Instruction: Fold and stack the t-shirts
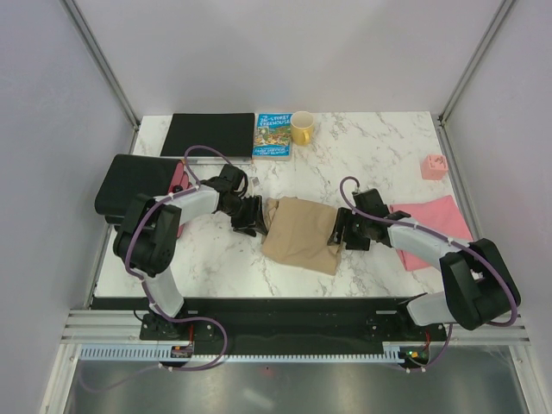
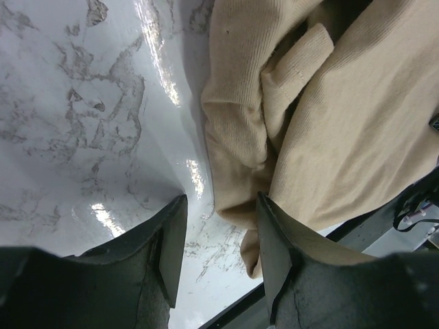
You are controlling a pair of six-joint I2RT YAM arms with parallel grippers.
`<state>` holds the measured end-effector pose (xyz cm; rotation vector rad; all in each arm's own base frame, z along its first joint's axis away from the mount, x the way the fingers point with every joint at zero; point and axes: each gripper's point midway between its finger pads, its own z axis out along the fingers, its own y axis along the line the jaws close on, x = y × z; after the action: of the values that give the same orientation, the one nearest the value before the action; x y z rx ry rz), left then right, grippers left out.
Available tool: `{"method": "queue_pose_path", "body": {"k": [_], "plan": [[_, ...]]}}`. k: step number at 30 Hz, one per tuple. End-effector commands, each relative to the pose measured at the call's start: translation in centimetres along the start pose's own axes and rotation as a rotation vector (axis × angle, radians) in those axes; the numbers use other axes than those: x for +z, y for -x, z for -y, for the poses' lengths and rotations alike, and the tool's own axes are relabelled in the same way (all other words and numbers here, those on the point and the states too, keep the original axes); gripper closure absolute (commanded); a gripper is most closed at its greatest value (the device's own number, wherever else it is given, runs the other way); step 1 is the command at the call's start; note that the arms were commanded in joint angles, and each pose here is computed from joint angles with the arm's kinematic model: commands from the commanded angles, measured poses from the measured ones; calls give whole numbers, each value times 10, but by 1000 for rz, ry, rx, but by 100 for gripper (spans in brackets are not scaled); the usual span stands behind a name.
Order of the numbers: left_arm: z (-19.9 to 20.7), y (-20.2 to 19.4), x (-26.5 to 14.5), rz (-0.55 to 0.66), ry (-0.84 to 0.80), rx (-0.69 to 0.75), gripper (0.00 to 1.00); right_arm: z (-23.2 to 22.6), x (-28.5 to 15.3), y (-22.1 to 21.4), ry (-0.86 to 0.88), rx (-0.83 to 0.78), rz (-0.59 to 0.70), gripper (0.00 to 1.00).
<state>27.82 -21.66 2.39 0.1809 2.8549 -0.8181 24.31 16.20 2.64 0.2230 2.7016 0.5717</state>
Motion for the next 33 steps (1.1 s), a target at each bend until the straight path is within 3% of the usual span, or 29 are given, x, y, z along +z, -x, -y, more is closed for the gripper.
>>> {"method": "queue_pose_path", "body": {"k": [1, 16, 23, 33], "plan": [[8, 3, 1, -16, -51, 41, 48, 9, 6, -10, -23, 34, -25, 31], [12, -3, 6, -43, -80, 47, 50, 16, 37, -43, 26, 104, -129, 32], [17, -8, 14, -72, -88, 61, 50, 16, 41, -53, 49, 125, -155, 41], [18, -16, 21, -102, -78, 75, 51, 3, 56, -54, 135, 161, -170, 40]]}}
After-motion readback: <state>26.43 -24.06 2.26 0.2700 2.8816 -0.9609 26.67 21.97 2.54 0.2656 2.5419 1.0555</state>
